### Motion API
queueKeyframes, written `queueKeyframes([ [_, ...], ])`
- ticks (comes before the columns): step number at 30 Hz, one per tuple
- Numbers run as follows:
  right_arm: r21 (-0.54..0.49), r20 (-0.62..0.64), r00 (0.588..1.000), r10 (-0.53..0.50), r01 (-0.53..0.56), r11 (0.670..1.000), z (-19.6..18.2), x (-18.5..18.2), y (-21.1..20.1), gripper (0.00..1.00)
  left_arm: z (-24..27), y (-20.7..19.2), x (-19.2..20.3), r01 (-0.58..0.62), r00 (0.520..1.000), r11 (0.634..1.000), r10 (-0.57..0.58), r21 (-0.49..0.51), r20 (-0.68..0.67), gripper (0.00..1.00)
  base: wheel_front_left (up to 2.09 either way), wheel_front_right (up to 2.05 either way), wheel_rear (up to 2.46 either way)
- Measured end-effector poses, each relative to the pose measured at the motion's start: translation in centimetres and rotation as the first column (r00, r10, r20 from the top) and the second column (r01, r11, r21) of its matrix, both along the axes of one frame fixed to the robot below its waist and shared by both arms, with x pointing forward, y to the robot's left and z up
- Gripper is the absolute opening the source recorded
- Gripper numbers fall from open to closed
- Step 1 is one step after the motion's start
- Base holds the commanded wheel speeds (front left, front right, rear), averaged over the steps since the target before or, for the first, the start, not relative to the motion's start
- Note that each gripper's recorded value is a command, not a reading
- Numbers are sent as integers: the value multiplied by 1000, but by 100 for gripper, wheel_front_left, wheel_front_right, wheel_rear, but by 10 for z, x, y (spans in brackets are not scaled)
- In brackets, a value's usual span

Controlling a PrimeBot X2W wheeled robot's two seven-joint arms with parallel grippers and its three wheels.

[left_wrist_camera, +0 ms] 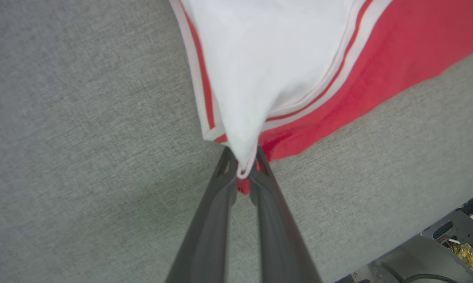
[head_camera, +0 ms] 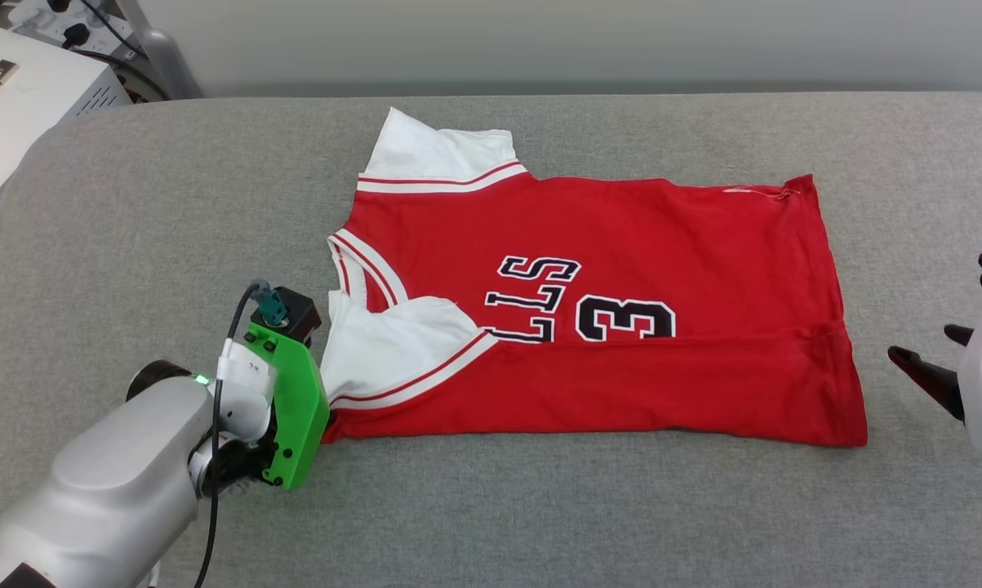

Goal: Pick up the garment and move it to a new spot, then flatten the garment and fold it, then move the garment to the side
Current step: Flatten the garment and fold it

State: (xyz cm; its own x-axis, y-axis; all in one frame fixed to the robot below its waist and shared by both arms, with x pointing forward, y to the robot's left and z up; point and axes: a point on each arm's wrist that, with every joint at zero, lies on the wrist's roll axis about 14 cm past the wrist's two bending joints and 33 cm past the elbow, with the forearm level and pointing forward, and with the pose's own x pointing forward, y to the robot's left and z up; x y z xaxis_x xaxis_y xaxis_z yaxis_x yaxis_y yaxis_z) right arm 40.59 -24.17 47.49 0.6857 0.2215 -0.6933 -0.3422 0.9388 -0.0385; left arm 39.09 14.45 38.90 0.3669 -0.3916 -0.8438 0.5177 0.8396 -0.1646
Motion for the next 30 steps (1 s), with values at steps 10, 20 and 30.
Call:
queueKeyframes([
  [10, -5, -270, 963, -12, 11, 1000, -48, -18, 6, 100, 11, -3, 12, 14, 998, 999, -12, -30, 59, 0, 0, 0, 0],
  [20, 24, -389, 920, -50, 64, 998, -107, -27, 19, 100, 0, -1, 16, 11, 999, 999, -9, -38, 44, 0, 0, 0, 0],
  [30, 30, -323, 945, -51, 64, 997, -111, -22, 18, 0, -1, 0, 14, -6, 999, 999, 8, -52, 45, 0, 0, 0, 0],
])
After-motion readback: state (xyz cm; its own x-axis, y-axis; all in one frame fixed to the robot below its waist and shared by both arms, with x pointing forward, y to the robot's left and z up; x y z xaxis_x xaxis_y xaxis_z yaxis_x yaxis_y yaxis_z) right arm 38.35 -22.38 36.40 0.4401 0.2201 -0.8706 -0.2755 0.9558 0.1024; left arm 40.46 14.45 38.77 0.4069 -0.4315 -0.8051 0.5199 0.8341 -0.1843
